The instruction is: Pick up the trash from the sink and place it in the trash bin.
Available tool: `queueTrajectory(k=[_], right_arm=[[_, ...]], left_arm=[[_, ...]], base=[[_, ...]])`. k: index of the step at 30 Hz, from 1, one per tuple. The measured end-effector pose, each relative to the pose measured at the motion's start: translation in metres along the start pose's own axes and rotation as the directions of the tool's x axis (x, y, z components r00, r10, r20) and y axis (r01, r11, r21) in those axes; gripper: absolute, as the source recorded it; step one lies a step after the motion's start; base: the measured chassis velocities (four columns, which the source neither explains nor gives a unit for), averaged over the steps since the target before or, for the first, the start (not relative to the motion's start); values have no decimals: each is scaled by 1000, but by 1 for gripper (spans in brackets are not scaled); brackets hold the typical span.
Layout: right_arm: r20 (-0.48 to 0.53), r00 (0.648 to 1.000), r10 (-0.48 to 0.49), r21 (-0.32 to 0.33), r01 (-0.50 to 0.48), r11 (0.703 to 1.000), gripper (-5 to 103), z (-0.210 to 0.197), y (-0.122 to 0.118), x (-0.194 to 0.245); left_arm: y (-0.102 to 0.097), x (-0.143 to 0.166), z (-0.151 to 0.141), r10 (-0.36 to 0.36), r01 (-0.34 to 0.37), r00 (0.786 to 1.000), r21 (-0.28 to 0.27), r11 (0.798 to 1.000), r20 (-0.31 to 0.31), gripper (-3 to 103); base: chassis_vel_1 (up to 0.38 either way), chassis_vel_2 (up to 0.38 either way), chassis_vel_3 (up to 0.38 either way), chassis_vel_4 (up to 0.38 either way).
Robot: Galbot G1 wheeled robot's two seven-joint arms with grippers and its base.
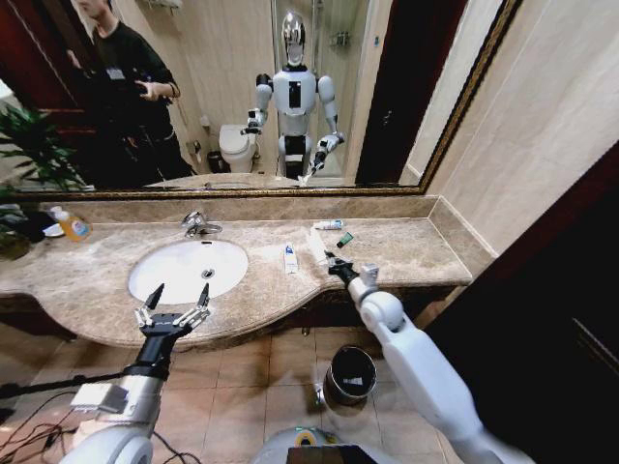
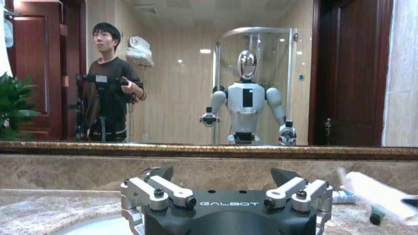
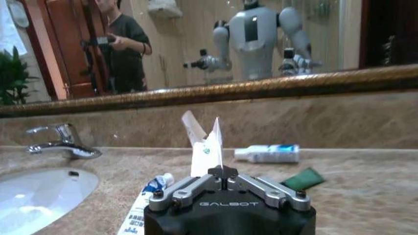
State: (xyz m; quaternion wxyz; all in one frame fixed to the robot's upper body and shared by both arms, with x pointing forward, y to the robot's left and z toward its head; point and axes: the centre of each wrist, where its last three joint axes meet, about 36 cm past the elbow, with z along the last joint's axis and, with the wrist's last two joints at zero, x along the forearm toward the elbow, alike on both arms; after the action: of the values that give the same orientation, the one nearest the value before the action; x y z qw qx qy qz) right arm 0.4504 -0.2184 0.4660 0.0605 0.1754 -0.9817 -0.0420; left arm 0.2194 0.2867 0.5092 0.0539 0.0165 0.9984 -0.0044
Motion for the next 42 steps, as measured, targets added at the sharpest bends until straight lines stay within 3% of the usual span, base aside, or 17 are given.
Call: queueTrajectory(k=[7, 14, 19, 30, 42], right_arm=[[-6, 999, -37, 7, 37, 999, 0, 2, -5, 63], [-35, 998, -49, -32, 48, 998, 0, 46, 3, 137], [-42, 996, -84, -19, 84, 996, 0, 87, 5, 164], [-155, 987, -52, -67, 42, 997, 0, 151, 6, 168], [-362, 931, 54, -37, -72, 997, 0, 246, -28, 129]], left_arm=[[0, 0, 0, 0, 0, 1000, 0, 1000, 0, 100], [0, 0, 0, 0, 0, 1000, 0, 1000, 0, 100], [0, 0, 0, 0, 0, 1000, 0, 1000, 0, 100], [0, 0, 0, 0, 0, 1000, 0, 1000, 0, 100], [0, 0, 0, 0, 0, 1000, 0, 1000, 0, 100]], base=[[0, 0, 0, 0], [0, 0, 0, 0], [0, 0, 0, 0], [0, 0, 0, 0], [0, 0, 0, 0]])
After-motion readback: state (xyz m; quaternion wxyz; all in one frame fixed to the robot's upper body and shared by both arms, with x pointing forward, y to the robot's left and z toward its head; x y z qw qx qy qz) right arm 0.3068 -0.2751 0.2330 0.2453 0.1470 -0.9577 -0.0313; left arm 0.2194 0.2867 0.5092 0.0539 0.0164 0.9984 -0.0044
